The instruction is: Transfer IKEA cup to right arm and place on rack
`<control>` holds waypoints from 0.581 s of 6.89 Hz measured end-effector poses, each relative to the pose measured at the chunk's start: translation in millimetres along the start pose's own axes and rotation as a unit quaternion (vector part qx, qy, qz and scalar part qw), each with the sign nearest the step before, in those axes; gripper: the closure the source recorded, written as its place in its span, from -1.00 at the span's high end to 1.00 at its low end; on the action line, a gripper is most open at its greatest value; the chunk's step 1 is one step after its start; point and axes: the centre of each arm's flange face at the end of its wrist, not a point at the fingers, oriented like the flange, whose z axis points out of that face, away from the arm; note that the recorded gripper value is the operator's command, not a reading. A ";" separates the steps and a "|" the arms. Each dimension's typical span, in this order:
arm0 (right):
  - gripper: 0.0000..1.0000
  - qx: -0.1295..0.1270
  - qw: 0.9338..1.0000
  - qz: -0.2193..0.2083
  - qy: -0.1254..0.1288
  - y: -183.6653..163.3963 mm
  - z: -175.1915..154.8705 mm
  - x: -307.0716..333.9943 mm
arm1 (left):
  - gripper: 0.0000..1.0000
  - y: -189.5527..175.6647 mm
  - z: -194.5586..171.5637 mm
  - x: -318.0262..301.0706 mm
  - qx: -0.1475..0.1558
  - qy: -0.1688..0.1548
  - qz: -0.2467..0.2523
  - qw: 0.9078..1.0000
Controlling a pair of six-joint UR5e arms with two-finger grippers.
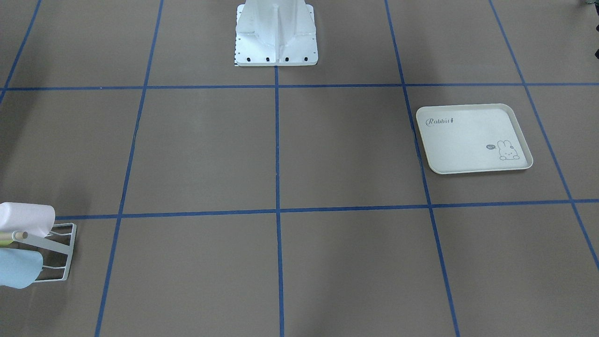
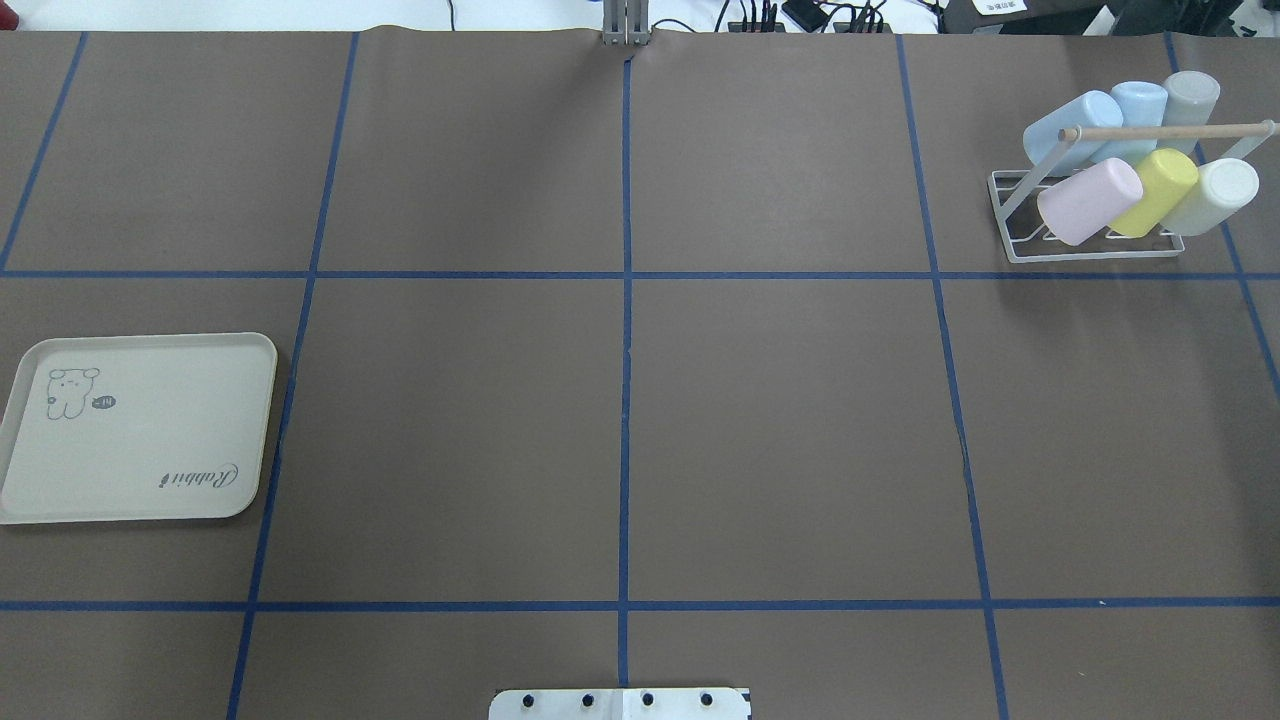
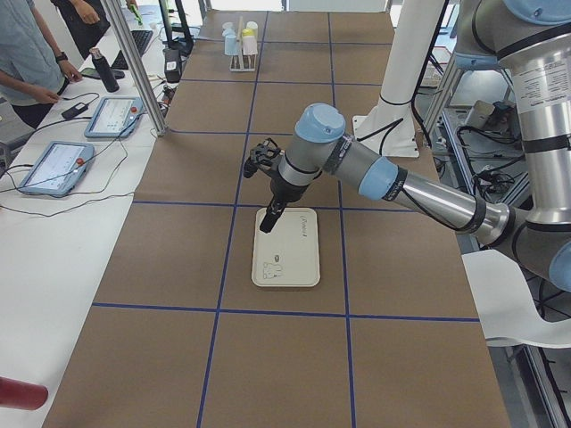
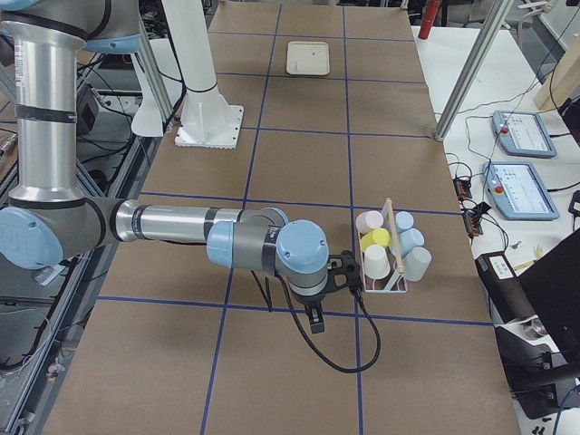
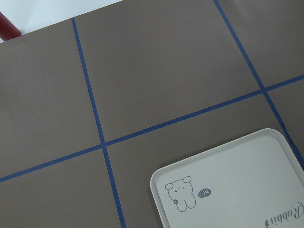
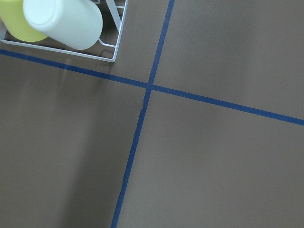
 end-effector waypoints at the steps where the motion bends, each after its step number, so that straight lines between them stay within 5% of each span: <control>1: 1.00 -0.001 1.000 0.002 0.000 1.7 -0.4 0.2 | 1.00 0.3 -0.4 0.5 0.000 0.001 0.000 1.000; 4: 1.00 -0.001 1.000 0.007 0.000 7.6 0.0 2.9 | 1.00 -1.2 -4.0 4.1 0.004 0.003 0.004 1.000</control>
